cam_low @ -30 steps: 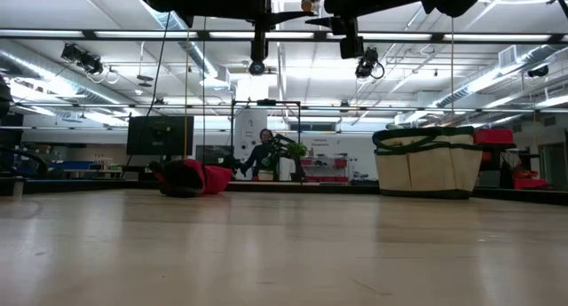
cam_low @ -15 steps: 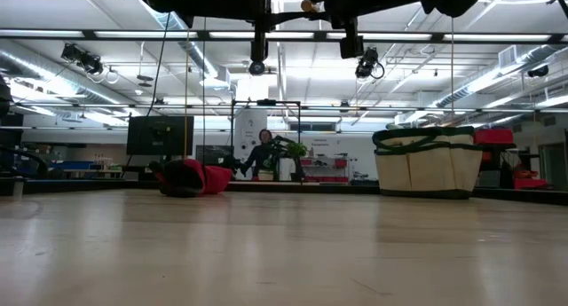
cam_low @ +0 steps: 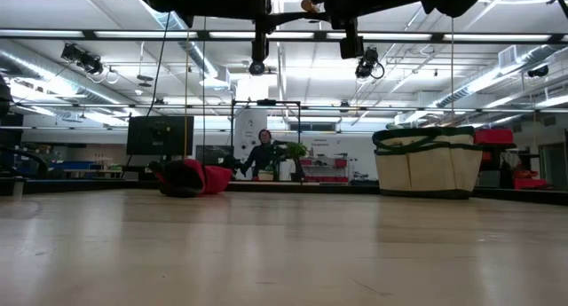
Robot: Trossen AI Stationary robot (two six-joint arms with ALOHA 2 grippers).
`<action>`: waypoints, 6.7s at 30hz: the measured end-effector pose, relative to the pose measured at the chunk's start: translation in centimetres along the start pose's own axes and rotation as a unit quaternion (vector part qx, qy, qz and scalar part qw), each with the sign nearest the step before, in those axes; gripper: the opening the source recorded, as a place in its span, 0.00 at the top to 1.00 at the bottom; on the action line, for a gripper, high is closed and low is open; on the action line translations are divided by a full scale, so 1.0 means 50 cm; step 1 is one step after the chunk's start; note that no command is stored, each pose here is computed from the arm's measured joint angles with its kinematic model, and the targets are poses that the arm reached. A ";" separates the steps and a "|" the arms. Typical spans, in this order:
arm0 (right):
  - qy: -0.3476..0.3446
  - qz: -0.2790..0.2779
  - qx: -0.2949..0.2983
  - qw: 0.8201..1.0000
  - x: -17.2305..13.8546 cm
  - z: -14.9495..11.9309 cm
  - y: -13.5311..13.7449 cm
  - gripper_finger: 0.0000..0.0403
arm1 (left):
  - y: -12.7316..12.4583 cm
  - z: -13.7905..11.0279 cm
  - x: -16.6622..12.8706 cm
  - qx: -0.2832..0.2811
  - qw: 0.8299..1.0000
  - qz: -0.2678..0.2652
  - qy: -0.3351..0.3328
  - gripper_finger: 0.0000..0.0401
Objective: Pick & Place Garden tools in Gardening bag
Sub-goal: Put the brown hand rake into the gardening bag
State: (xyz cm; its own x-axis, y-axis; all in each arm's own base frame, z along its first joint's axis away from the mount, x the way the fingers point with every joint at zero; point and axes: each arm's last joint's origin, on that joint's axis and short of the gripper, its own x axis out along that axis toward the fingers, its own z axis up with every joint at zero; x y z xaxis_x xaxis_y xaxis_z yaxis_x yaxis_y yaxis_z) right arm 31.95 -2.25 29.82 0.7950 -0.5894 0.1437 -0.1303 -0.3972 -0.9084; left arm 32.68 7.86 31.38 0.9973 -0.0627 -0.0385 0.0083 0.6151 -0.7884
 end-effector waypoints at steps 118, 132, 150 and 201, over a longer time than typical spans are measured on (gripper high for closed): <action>0.255 -0.030 0.434 0.864 -0.044 -0.220 -0.045 0.84 | 0.016 0.050 -0.051 0.244 0.963 0.104 -0.047 0.65; 0.248 -0.023 0.496 0.832 -0.033 -0.233 -0.021 0.83 | 0.015 0.049 -0.051 0.244 0.964 0.096 -0.042 0.65; 0.176 -0.009 0.587 0.790 -0.027 -0.227 -0.010 0.83 | 0.015 0.049 -0.050 0.240 0.965 0.096 -0.042 0.65; 0.010 0.095 0.804 0.586 -0.181 -0.318 -0.053 0.82 | 0.015 0.048 -0.050 0.296 0.951 0.088 -0.029 0.65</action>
State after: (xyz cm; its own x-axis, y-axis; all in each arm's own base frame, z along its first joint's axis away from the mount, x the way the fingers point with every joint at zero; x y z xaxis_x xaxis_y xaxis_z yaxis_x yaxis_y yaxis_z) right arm 15.66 -7.04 37.17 0.8472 -0.5305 -0.0300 0.5254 0.8448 -0.1009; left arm 30.37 10.36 32.37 0.9893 0.1147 -0.0899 -0.1361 0.9476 -0.2890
